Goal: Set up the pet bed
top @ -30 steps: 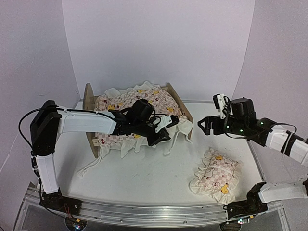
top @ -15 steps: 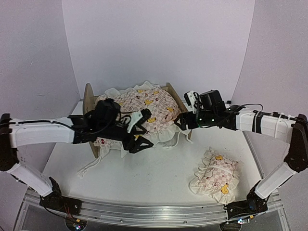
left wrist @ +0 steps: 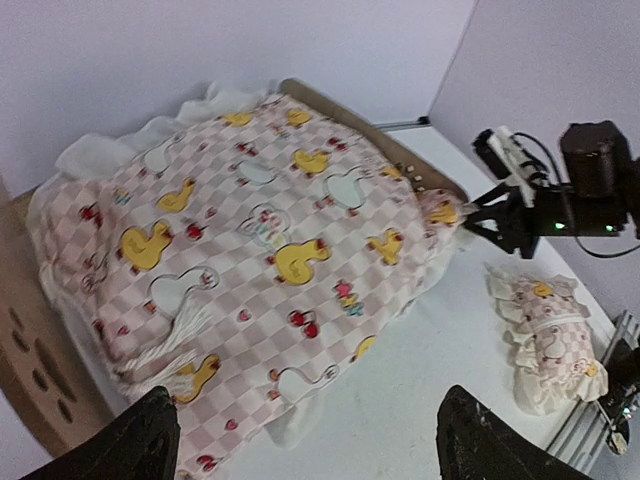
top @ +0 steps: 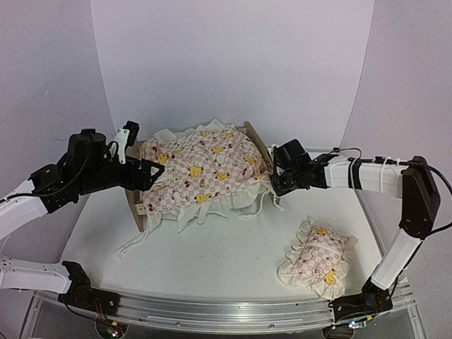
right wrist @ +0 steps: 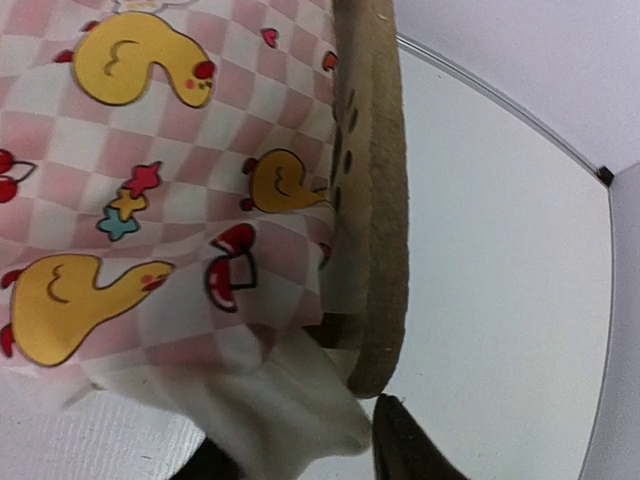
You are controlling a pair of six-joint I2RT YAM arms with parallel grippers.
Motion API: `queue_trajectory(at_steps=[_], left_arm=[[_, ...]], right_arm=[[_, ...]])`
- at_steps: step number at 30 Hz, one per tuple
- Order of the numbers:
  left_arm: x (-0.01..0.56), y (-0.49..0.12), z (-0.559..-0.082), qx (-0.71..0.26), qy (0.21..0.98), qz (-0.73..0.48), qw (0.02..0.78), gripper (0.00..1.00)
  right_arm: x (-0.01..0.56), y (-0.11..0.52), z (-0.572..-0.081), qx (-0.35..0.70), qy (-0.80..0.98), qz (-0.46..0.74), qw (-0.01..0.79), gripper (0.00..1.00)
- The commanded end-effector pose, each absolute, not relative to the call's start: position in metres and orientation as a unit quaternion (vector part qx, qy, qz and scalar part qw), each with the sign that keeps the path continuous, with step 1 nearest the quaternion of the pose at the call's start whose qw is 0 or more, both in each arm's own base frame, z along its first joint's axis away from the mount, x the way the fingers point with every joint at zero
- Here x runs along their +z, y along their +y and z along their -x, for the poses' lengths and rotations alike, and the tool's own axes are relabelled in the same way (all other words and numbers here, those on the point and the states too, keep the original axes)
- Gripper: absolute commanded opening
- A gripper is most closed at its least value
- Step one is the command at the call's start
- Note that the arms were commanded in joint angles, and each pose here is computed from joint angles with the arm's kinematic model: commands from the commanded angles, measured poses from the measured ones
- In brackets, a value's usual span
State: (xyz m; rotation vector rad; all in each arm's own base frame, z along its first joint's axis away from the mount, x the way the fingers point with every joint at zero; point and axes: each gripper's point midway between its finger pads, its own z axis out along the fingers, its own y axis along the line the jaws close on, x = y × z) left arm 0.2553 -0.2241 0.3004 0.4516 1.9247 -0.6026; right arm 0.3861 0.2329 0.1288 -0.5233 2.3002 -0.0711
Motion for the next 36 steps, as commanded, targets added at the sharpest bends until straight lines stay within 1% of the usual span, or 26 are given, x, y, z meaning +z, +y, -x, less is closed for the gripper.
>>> queue_trajectory(at_steps=[1,2,5,7,8,10,12,13,14,15,16,17,18,19,20,21,23,24,25,26,28,29,30,32,34,36], left_arm=[[0.287,-0.173,-0.266,-0.179,0.837,-0.089,0.509,0.91],[0.289,-0.165,-0.268,-0.173,0.836,-0.073,0.515,0.92],[0.288,-0.148,-0.274,-0.163,0.838,-0.046,0.518,0.94],[0.283,-0.145,-0.277,-0.161,0.843,-0.04,0.512,0.94],[0.28,-0.145,-0.278,-0.159,0.845,-0.042,0.508,0.94],[0.279,-0.144,-0.279,-0.156,0.846,-0.043,0.508,0.94],[0.28,-0.143,-0.279,-0.155,0.845,-0.046,0.51,0.94],[0.28,-0.142,-0.279,-0.151,0.845,-0.047,0.511,0.94],[0.28,-0.14,-0.28,-0.144,0.845,-0.047,0.512,0.94],[0.279,-0.138,-0.281,-0.137,0.847,-0.044,0.512,0.95],[0.279,-0.137,-0.282,-0.135,0.847,-0.042,0.512,0.95],[0.277,-0.137,-0.283,-0.137,0.848,-0.04,0.51,0.95],[0.277,-0.138,-0.284,-0.141,0.849,-0.039,0.508,0.95],[0.277,-0.139,-0.284,-0.146,0.849,-0.038,0.506,0.95],[0.276,-0.141,-0.285,-0.149,0.85,-0.038,0.504,0.95],[0.276,-0.141,-0.286,-0.148,0.85,-0.038,0.503,0.95],[0.275,-0.139,-0.288,-0.145,0.852,-0.035,0.503,0.95],[0.273,-0.138,-0.288,-0.145,0.853,-0.034,0.5,0.95],[0.273,-0.139,-0.289,-0.147,0.854,-0.034,0.499,0.96],[0.271,-0.139,-0.289,-0.15,0.855,-0.031,0.496,0.97],[0.265,-0.141,-0.29,-0.158,0.857,-0.031,0.49,0.99],[0.261,-0.142,-0.291,-0.162,0.859,-0.03,0.485,0.99],[0.258,-0.143,-0.293,-0.165,0.86,-0.028,0.482,0.99],[0.251,-0.144,-0.296,-0.168,0.863,-0.022,0.477,0.99],[0.248,-0.145,-0.3,-0.178,0.861,-0.019,0.477,0.99],[0.241,-0.149,-0.306,-0.193,0.861,-0.019,0.471,0.99]], right_arm=[[0.142,0.214,-0.404,-0.105,0.889,0.184,0.406,0.15],[0.141,0.212,-0.405,-0.111,0.89,0.177,0.405,0.09],[0.147,0.189,-0.404,-0.17,0.888,0.148,0.402,0.0],[0.154,0.176,-0.401,-0.205,0.882,0.147,0.399,0.0],[0.155,0.176,-0.398,-0.205,0.882,0.162,0.392,0.0],[0.151,0.196,-0.387,-0.154,0.888,0.234,0.364,0.02],[0.138,0.254,-0.343,0.031,0.891,0.351,0.287,0.02],[0.14,0.268,-0.323,0.089,0.884,0.384,0.252,0.02],[0.144,0.271,-0.316,0.107,0.886,0.382,0.242,0.02],[0.143,0.266,-0.315,0.101,0.888,0.377,0.242,0.04],[0.14,0.252,-0.321,0.061,0.896,0.361,0.251,0.09],[0.139,0.222,-0.342,-0.032,0.908,0.313,0.277,0.16],[0.147,0.18,-0.363,-0.154,0.911,0.233,0.304,0.23],[0.156,0.146,-0.374,-0.253,0.897,0.176,0.318,0.22],[0.161,0.132,-0.377,-0.293,0.888,0.148,0.321,0.2],[0.161,0.132,-0.379,-0.296,0.89,0.139,0.318,0.21],[0.155,0.149,-0.38,-0.246,0.908,0.137,0.31,0.25],[0.152,0.161,-0.378,-0.206,0.919,0.143,0.304,0.32],[0.146,0.179,-0.375,-0.154,0.928,0.162,0.298,0.43],[0.145,0.203,-0.368,-0.077,0.933,0.188,0.296,0.54],[0.162,0.236,-0.35,0.048,0.923,0.213,0.316,0.76],[0.174,0.251,-0.341,0.106,0.913,0.224,0.325,0.83],[0.186,0.257,-0.337,0.137,0.905,0.221,0.338,0.86],[0.207,0.277,-0.328,0.218,0.884,0.216,0.354,0.88],[0.226,0.324,-0.308,0.344,0.839,0.237,0.349,0.88],[0.244,0.376,-0.284,0.424,0.794,0.265,0.345,0.88]])
